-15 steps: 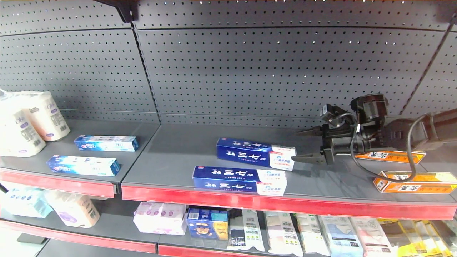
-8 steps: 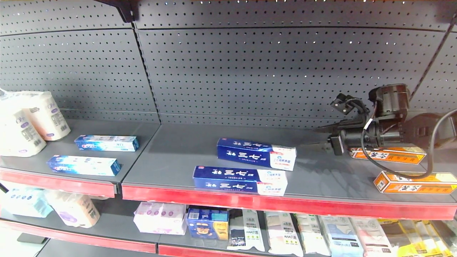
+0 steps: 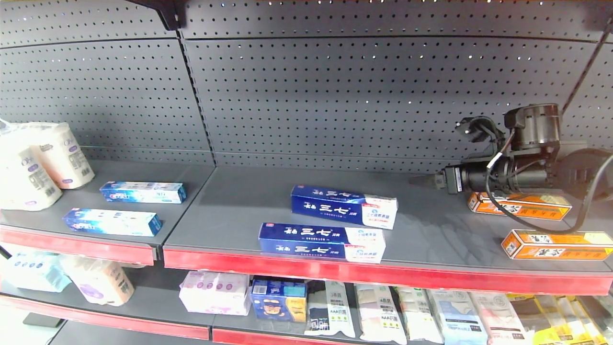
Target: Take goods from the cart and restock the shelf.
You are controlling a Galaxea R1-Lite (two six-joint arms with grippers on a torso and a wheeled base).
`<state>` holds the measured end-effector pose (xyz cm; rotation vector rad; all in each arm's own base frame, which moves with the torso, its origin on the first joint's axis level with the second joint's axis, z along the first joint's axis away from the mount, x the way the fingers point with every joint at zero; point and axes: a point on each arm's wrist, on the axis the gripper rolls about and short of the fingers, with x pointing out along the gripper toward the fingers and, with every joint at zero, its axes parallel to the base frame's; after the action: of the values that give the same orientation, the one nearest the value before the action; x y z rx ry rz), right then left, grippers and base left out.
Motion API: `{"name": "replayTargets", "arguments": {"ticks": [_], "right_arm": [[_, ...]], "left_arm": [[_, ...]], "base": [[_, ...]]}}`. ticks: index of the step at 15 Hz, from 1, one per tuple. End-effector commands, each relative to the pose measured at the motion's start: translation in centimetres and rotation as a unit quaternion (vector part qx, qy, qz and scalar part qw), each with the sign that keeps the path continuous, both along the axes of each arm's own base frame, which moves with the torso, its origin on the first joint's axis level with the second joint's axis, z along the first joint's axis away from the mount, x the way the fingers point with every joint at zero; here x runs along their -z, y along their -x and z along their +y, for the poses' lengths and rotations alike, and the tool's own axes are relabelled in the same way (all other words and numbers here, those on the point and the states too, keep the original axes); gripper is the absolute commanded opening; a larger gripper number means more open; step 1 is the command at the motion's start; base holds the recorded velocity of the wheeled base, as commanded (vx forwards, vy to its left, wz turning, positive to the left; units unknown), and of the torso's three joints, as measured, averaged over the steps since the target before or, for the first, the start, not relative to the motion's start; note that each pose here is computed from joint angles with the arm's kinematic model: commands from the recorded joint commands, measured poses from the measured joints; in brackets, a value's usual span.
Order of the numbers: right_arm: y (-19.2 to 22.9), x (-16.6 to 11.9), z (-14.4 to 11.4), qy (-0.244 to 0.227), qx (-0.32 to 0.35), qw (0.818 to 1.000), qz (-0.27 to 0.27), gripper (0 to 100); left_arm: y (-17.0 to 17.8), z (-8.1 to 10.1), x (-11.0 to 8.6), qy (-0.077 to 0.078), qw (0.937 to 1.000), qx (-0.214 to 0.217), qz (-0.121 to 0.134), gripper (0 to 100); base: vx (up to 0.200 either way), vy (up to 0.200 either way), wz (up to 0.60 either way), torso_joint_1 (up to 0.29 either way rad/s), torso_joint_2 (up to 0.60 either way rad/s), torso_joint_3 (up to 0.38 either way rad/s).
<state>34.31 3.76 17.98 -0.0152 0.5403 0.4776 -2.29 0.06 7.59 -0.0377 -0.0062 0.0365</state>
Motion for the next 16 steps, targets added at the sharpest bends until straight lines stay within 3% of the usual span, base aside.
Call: {"name": "replayTargets", "arguments": {"ticks": [1,5,16], "right_arm": [[0.1,-0.1,0.4,0.011,0.033,0.999,0.002,100],[0.6,0.3,1.6,0.025,0.126,0.992,0.018,100],[4.0,2.1,3.6,0.033,0.093,0.993,0.059,100]], "left_arm": [[0.0,0.0,0.0,0.0,1.0,0.0,0.0,100],[0.0,0.0,0.0,0.0,1.0,0.0,0.0,100],[0.0,0.0,0.0,0.0,1.0,0.0,0.0,100]], "base": [[0.0,0.0,0.0,0.0,0.0,0.0],[0.0,0.0,0.0,0.0,0.0,0.0],[0.0,0.0,0.0,0.0,0.0,0.0]]}}
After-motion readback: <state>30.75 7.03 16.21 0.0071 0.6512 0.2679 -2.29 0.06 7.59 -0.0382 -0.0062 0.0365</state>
